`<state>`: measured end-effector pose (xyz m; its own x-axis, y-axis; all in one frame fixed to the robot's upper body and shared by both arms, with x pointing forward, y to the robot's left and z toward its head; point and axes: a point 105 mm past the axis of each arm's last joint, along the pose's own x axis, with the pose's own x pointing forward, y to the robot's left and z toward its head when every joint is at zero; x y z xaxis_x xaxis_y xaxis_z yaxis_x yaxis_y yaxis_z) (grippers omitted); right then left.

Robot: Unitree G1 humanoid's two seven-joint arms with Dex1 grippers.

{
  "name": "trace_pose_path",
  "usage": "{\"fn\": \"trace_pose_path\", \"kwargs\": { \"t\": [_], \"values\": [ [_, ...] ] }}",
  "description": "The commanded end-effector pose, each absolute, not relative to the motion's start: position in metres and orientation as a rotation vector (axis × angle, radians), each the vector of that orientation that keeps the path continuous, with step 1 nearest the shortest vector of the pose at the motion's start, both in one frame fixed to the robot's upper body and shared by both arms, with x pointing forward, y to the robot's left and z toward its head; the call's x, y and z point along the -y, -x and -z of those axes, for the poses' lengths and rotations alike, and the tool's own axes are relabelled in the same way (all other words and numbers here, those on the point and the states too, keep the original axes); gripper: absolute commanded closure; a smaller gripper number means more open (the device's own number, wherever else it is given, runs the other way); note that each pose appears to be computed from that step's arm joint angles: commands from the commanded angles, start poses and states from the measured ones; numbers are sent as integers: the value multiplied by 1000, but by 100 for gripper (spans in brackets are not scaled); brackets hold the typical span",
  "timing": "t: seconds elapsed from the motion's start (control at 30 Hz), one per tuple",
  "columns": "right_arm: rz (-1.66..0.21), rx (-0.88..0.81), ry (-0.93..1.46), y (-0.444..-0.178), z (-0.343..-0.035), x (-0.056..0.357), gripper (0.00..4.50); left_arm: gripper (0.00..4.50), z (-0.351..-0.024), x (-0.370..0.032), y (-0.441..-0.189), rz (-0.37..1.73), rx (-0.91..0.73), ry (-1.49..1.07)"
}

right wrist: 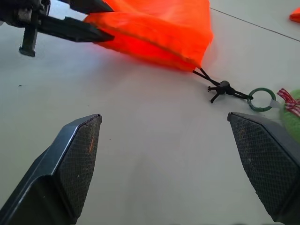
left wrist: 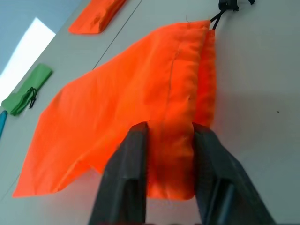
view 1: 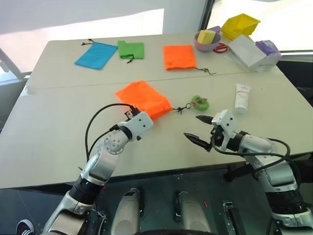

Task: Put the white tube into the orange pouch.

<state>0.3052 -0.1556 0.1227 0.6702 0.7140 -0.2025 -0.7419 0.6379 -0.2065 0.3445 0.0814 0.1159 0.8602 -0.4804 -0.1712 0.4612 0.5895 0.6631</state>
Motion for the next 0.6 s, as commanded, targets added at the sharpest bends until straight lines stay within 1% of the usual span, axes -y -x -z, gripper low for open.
{"fn": "trace_pose_path", "kwargs": {
  "t": [0.03,0.17,0.3,0.4,0.5,0.6],
  "values": [
    [-843,-55,306,-306,-134,152,0,446,-128,-83,-344,525,64,-738],
    [-840,-50,311,-308,-134,152,0,446,-127,-83,-344,530,57,-722],
    [-850,-37,324,-308,-135,148,0,446,-129,-84,-341,544,46,-627],
    [-837,-15,349,-311,-139,146,0,446,-139,-92,-334,573,63,-530],
    [-819,-1,401,-316,-140,145,0,446,-141,-100,-328,603,61,-540],
    [-778,8,406,-323,-141,148,0,446,-143,-105,-327,599,75,-558]
  ]
}}
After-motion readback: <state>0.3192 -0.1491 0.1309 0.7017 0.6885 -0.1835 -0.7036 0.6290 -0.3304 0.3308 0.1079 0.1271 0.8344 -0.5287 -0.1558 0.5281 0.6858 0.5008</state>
